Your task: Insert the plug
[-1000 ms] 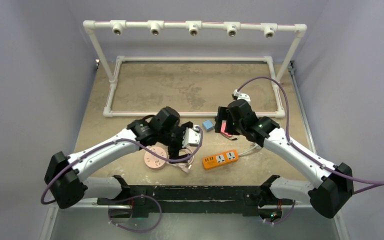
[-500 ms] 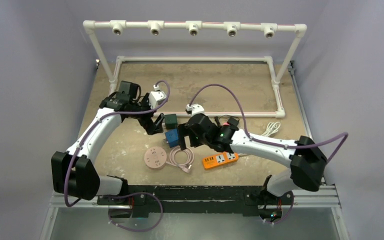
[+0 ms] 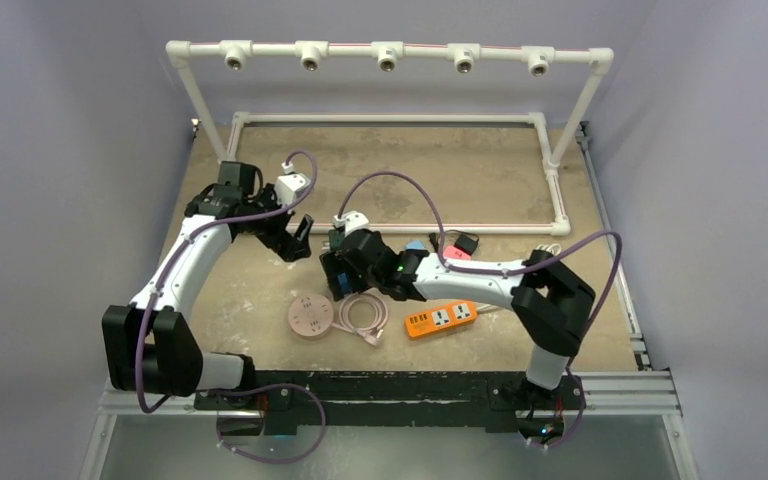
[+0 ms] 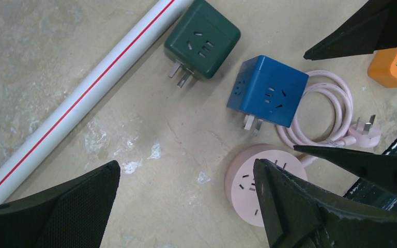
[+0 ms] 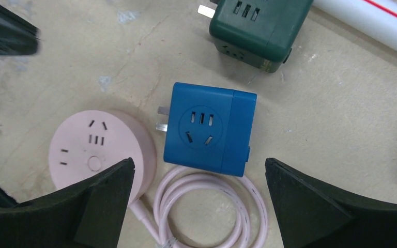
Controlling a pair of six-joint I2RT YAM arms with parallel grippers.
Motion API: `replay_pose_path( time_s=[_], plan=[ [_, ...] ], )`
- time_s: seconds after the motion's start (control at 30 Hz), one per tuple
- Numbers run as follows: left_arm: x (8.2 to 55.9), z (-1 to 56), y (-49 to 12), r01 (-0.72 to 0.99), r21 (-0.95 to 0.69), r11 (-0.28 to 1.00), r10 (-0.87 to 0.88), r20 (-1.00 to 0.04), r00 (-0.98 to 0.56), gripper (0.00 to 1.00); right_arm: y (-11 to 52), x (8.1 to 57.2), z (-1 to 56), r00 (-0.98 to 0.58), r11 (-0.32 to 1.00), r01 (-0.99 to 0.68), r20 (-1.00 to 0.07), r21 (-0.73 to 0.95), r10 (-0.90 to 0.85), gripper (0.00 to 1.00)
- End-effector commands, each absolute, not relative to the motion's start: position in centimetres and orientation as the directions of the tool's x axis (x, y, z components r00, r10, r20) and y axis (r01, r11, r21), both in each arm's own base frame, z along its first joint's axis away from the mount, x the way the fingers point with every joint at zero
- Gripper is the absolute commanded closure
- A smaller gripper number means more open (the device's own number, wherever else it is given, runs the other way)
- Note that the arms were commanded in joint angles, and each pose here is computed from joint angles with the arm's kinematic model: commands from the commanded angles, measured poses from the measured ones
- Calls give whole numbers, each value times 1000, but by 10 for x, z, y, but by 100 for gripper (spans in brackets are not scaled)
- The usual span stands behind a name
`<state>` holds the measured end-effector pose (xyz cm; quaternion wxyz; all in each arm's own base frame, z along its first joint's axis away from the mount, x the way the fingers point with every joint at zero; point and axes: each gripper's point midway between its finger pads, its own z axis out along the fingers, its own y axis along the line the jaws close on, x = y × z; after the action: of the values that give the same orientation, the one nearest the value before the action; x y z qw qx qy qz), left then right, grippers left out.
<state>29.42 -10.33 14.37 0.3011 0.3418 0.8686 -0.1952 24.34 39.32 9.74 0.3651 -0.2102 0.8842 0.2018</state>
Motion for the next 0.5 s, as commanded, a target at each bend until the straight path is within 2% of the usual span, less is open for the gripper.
replay_pose_path(
  time_s=[0.0,0.17,0.3,0.47],
  plan=[
    [300,150,-93,683,-124,720,447,-670,-593,1,412,262,113,-593,830,-524,-781,190,-195,1],
    [298,147,-88,684,-122,720,454,-663,-595,1,419,271,105,-580,836,-526,-785,159,-215,1],
    [293,146,-89,701,-130,701,465,-662,-588,1,420,274,94,-578,839,-528,-778,127,-246,6],
    [290,153,-93,732,-117,672,482,-681,-551,1,415,275,86,-577,848,-520,-774,103,-259,23]
  ],
)
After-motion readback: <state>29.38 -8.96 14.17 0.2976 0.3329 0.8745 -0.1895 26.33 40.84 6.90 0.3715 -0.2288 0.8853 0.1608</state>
